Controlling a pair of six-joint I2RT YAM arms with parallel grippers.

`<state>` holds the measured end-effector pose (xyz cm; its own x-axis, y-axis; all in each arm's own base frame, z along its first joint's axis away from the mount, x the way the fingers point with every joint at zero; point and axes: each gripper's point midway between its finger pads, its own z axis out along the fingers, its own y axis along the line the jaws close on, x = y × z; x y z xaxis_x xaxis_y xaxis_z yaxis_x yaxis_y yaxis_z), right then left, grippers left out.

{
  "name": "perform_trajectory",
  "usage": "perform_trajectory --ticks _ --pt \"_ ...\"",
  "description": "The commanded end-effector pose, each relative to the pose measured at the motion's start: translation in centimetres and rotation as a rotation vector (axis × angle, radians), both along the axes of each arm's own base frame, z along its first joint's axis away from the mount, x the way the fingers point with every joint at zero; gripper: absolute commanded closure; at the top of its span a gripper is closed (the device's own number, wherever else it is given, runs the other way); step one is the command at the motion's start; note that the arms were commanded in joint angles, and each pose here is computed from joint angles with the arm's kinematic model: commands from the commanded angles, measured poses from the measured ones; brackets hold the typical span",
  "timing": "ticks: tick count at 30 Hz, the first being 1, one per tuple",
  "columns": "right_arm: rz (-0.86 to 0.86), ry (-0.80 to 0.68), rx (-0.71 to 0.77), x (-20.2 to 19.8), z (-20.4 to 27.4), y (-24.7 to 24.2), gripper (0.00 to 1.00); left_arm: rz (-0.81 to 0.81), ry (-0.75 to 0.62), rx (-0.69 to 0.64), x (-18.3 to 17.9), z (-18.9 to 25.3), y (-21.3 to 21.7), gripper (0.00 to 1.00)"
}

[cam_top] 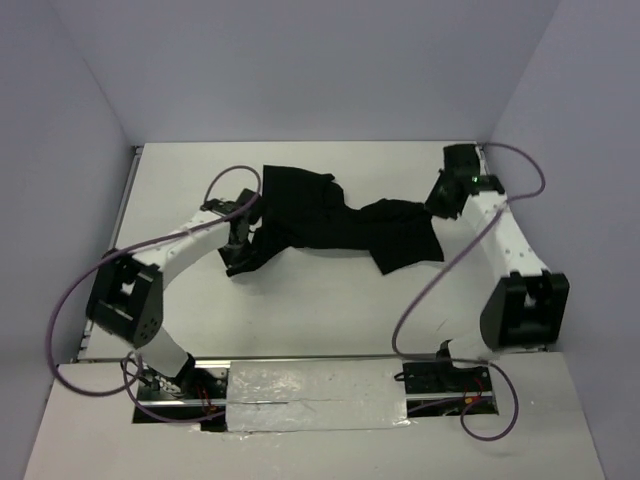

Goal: Fold and stack the t-shirts
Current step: Flatten the tshirt out

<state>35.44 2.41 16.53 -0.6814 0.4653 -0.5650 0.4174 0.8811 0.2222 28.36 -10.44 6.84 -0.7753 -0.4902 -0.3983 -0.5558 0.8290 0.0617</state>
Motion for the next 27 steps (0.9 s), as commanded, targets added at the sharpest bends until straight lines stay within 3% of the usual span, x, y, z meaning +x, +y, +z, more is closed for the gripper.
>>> perform_trajectory --ticks 1,2,3,6,9,12,13,15,24,27 --pt "0.078 0.008 0.028 4.1 2.7 -0.5 0.47 0.097 -0.058 -0.033 -0.7 2.6 1.9 1.0" --pt "0.11 0.019 0.06 4.9 2.6 0.7 0.37 0.091 -0.054 -0.043 -0.7 2.4 1.8 1.0" --pt "0.154 -0.016 0.066 5.5 4.1 2.0 0.02 0.077 -0.046 -0.043 -0.6 2.3 1.9 1.0" --pt "0.209 -0.07 -0.03 4.2 5.4 4.8 0.0 0.039 -0.026 -0.048 -0.1 1.5 1.5 1.0" --pt "0.156 -0.057 -0.07 0.8 2.5 5.5 0.0 0.036 -0.022 -0.058 0.1 0.9 1.3 1.0" --pt "0.145 -0.024 -0.009 -2.4 -2.9 6.6 0.1 0.046 -0.019 -0.074 -0.1 0.9 1.2 1.0" --pt "0.126 0.029 -0.024 -4.0 -5.6 6.0 0.24 0.044 -0.014 -0.083 -0.2 0.8 1.1 1.0" --pt "0.108 0.057 -0.063 -4.5 -7.0 5.1 0.36 0.05 -0.014 -0.084 -0.3 1.0 1.2 1.0" --pt "0.163 0.229 -0.099 -3.3 -12.5 6.0 0.41 0.049 -0.004 -0.082 -0.1 1.0 1.5 1.0" --pt "0.195 0.263 -0.107 -2.7 -13.8 6.4 0.5 0.045 -0.019 -0.092 0.3 1.6 1.4 1.0"
